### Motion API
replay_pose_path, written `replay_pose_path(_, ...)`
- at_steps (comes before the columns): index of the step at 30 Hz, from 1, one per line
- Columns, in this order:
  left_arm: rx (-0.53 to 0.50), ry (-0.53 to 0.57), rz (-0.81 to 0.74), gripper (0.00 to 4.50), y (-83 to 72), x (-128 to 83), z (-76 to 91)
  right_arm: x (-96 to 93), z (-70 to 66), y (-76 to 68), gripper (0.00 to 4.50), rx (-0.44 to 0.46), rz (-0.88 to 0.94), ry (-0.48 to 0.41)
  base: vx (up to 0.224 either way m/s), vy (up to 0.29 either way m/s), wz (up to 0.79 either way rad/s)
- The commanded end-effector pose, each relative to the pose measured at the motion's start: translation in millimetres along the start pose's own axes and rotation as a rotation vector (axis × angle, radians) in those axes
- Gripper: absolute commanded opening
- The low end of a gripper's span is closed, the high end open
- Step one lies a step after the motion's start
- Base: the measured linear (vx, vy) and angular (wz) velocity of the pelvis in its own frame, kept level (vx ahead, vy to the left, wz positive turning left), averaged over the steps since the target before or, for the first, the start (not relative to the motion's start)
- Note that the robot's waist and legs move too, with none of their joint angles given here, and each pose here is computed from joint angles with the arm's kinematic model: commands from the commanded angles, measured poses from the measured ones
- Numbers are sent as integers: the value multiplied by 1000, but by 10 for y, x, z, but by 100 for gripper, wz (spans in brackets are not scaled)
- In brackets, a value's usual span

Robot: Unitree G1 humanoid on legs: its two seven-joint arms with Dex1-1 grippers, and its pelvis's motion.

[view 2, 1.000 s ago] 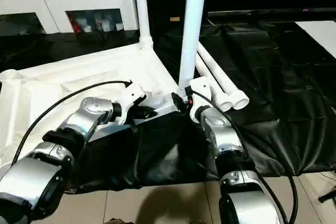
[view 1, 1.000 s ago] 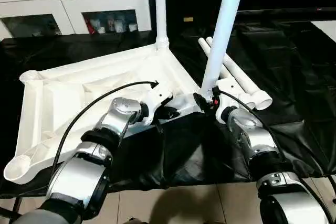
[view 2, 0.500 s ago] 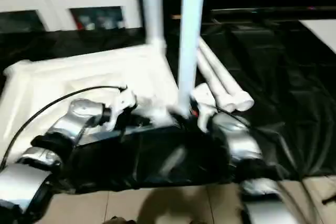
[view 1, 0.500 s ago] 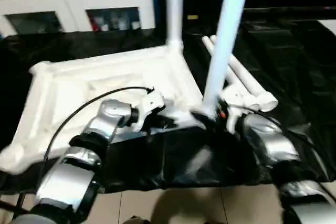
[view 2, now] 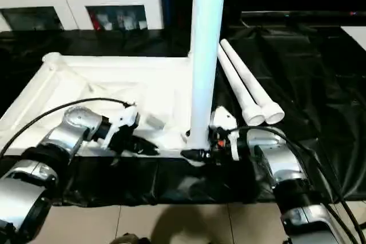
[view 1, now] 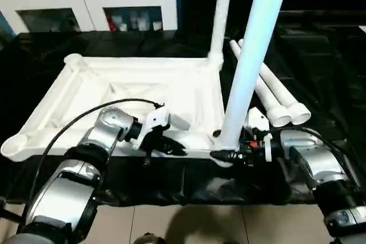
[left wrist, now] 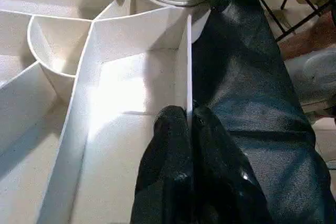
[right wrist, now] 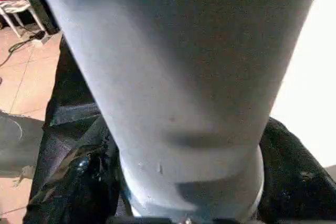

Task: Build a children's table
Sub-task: Rotate leg to tighten

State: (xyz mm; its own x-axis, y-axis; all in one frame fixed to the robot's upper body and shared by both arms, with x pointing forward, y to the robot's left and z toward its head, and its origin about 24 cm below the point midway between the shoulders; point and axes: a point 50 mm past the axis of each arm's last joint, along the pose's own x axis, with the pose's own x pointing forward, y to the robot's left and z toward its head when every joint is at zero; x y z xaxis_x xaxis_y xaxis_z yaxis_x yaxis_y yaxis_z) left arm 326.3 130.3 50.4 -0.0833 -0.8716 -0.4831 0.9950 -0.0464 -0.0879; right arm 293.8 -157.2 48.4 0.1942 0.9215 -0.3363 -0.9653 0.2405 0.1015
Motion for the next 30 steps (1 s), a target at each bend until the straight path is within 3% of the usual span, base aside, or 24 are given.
replay_pose_path(1,52,-46,20,0,59,74,171,160,-42,92,283,27,55,2,0,0,0)
replay_pose_path(4,41,-64,74,0,95,95,195,202,-44,27,279,47,-41,-17,0,0,0)
replay_pose_path(7,-3,-76,239,0,213,158,262,310,-51,-201,278,81,-377,-31,0,0,0)
replay_pose_path(10,-45,-106,384,0,311,243,356,414,-50,-338,277,150,-619,-49,0,0,0)
replay_pose_path(14,-91,-143,521,0,377,376,450,590,-14,-401,277,223,-804,-75,0,0,0)
replay_pose_path(15,-91,-143,521,0,377,376,450,590,-14,-401,277,223,-804,-75,0,0,0)
replay_pose_path(16,-85,-151,526,0,347,484,449,714,42,-373,277,215,-806,-107,0,0,0)
replay_pose_path(18,-73,-146,513,0,323,530,434,767,66,-359,332,192,-800,-113,0,0,0)
replay_pose_path(20,-41,-127,482,0,279,574,391,805,83,-344,346,187,-783,-137,0,0,0)
replay_pose_path(24,-7,-110,441,0,247,545,349,746,91,-352,386,165,-741,-166,0,0,0)
replay_pose_path(27,26,-89,393,0,223,492,319,670,80,-339,421,91,-658,-147,0,0,0)
replay_pose_path(30,58,-55,334,0,195,389,256,504,29,-338,421,42,-553,-114,0,0,0)
